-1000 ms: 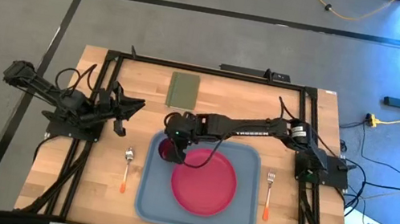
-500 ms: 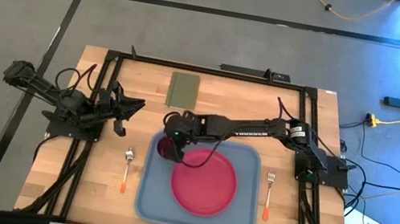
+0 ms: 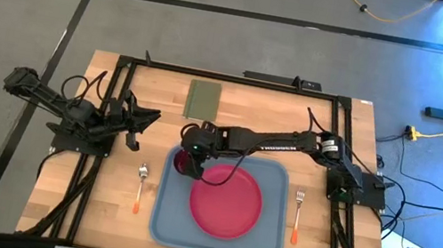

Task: Pick and place plate/cup/fork/spoon on tray
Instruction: Put the red cup on the blue tray to the top left of the pink plate

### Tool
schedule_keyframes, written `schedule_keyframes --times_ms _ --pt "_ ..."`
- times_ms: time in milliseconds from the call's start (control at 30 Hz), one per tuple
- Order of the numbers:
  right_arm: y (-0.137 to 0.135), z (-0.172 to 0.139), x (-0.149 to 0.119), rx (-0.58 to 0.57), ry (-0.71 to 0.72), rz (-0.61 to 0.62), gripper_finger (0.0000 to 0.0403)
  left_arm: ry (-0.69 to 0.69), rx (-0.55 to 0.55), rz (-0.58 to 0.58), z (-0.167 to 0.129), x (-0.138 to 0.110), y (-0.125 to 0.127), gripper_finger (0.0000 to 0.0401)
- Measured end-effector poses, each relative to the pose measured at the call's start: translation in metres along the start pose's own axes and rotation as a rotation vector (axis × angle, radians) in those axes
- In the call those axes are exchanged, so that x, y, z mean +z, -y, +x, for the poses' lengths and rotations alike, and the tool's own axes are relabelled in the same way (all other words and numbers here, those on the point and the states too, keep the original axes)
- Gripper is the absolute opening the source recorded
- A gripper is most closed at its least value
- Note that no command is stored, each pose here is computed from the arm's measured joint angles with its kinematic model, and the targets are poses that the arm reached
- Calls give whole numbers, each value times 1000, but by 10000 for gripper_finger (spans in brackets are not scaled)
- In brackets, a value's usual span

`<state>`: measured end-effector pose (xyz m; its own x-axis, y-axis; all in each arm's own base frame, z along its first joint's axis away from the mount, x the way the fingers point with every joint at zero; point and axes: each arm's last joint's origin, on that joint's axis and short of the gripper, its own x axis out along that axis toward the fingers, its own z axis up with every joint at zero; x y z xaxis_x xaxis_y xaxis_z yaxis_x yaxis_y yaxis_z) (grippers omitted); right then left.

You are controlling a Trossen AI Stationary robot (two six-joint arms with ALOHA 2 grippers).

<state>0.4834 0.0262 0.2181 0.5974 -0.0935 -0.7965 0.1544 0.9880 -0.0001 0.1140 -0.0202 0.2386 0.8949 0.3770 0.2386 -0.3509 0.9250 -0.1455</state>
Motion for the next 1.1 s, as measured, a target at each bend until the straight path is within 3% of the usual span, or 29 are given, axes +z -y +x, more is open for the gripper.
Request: schedule_keyframes --times_ms 300,633,1100 --pt "0 0 0 0 -2 0 36 0 0 0 0 0 0 47" --pt "0 0 -1 11 -6 -2 109 0 0 -1 0 0 0 47" --pt "0 0 0 -16 0 -2 113 0 0 0 0 0 0 47"
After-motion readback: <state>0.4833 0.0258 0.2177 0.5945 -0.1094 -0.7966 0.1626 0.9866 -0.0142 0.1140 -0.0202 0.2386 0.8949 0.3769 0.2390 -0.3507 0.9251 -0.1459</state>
